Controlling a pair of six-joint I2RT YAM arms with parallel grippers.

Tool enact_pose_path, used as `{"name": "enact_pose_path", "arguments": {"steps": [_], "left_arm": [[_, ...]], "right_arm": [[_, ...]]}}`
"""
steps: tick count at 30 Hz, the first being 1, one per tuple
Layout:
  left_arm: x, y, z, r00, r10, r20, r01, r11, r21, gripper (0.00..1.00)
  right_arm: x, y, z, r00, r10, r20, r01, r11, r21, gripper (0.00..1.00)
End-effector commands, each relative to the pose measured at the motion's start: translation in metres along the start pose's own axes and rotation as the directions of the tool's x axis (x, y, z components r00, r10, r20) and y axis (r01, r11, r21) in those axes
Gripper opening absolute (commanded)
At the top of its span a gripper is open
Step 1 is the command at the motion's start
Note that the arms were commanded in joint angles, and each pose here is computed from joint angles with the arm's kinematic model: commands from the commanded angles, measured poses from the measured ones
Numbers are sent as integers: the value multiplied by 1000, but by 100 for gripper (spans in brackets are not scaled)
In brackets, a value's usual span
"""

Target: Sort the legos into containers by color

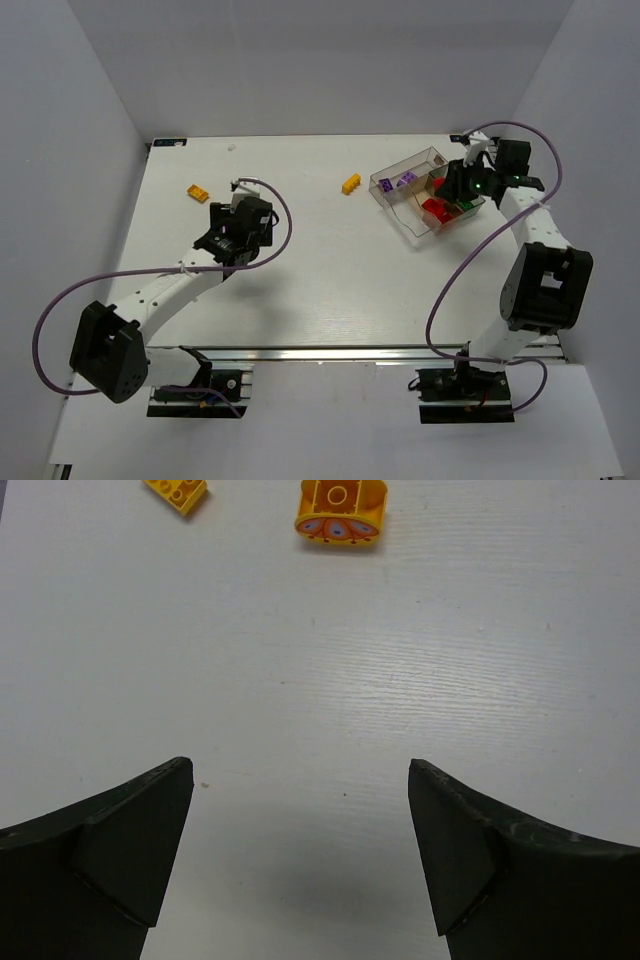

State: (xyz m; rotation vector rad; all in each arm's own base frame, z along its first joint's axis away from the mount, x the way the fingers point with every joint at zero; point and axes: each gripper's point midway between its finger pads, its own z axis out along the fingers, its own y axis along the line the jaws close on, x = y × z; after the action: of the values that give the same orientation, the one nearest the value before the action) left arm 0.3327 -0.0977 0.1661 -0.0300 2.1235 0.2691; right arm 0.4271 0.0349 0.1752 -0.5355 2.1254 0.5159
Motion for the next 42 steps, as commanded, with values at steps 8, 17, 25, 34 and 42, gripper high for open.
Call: {"name": "enact_pose_path", "arguments": {"steps": [8, 17, 25, 34, 42], "left_arm": [[-15, 15, -8, 995, -49, 86, 48, 999, 14, 98], [-12, 9, -4, 997, -48, 58, 45, 998, 45, 98], [-9, -3, 12, 996, -83, -12, 84, 993, 84, 98], [-6, -5, 71, 942, -294, -163, 301, 953, 23, 50], [15, -8, 158, 766, -509, -392, 462, 860, -215, 98]], "right_arm": [[-16, -53, 58, 1000, 1, 12, -4, 958, 286, 3], [3, -57, 83, 996, -21, -88, 45, 960, 277, 45], [-6, -49, 75, 997, -39, -72, 57, 965, 258, 62], [-56, 34, -1, 975, -83, 208, 63, 993, 105, 0], [-45, 104, -59, 912, -117, 393, 150, 987, -54, 83]]}}
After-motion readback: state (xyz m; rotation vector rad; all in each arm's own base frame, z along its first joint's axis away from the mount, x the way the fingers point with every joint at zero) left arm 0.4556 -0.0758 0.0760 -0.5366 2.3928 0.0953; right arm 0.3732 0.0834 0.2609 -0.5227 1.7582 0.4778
